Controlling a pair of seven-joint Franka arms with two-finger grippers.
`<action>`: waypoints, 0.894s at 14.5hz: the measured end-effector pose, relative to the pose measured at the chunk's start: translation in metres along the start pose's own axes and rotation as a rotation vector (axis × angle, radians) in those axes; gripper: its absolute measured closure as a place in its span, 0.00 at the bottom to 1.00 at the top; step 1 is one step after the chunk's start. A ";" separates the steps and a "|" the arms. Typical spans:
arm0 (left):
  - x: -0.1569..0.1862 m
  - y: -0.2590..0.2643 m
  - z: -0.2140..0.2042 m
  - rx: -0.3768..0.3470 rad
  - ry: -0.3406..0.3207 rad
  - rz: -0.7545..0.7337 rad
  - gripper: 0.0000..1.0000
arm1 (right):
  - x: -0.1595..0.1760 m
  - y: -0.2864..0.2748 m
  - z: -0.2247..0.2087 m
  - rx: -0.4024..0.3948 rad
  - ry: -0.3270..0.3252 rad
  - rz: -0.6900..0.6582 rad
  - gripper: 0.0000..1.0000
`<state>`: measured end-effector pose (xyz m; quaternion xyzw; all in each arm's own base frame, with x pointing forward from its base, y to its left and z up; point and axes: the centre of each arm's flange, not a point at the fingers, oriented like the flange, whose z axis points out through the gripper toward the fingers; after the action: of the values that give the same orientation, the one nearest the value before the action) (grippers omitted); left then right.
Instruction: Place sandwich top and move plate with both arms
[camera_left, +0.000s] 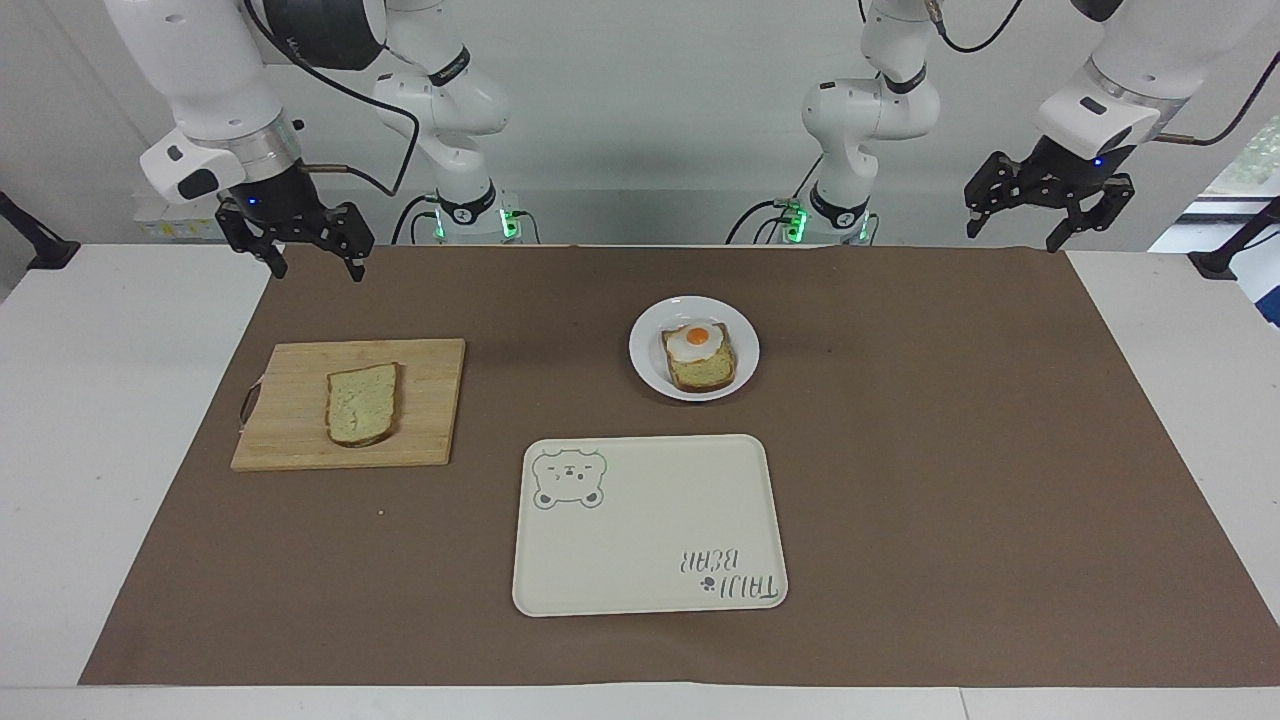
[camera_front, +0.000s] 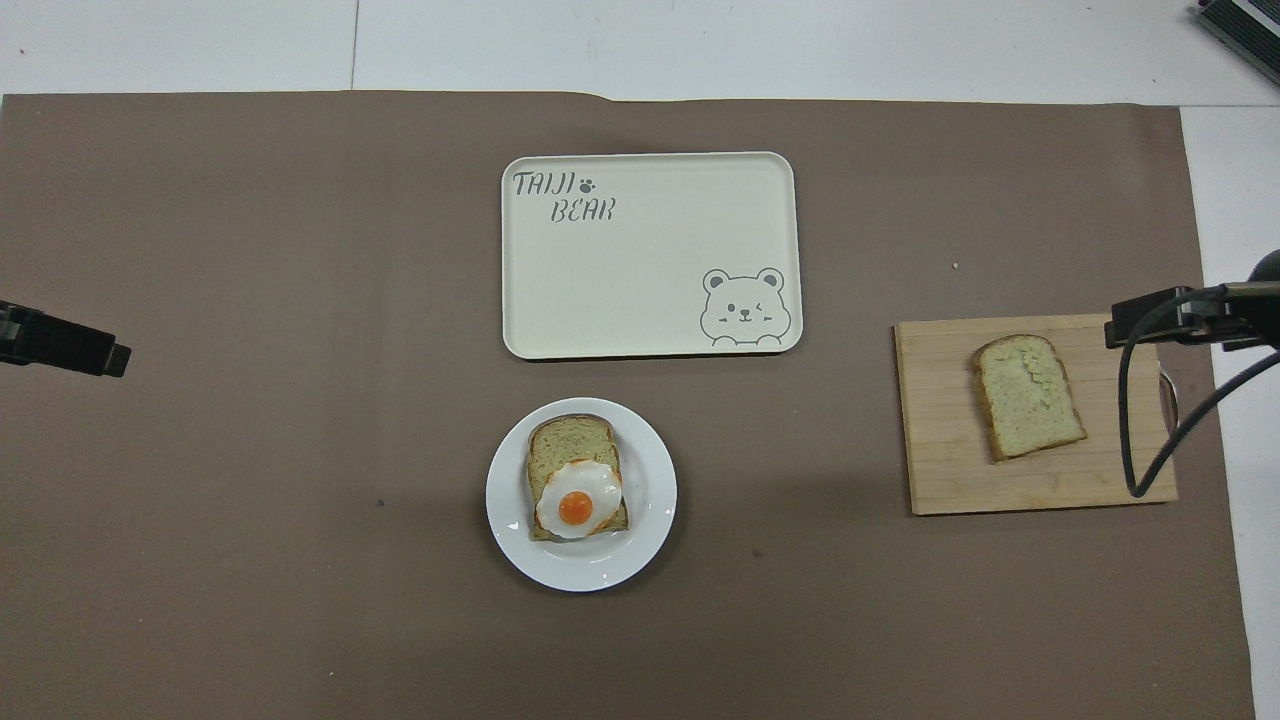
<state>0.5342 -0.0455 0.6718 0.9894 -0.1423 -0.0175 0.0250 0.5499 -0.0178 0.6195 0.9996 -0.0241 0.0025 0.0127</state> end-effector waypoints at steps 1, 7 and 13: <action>0.000 0.001 0.001 -0.004 0.000 0.001 0.00 | 0.000 0.000 0.000 0.000 0.000 0.000 0.00; 0.000 0.006 0.003 -0.017 -0.004 0.010 0.00 | 0.000 0.000 0.000 0.000 0.000 0.000 0.00; -0.001 0.007 0.003 -0.023 -0.003 0.011 0.00 | 0.000 0.000 0.000 0.000 -0.003 0.000 0.00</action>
<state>0.5314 -0.0519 0.6693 0.9882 -0.1474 -0.0204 0.0360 0.5496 -0.0178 0.6193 0.9996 -0.0241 0.0010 0.0127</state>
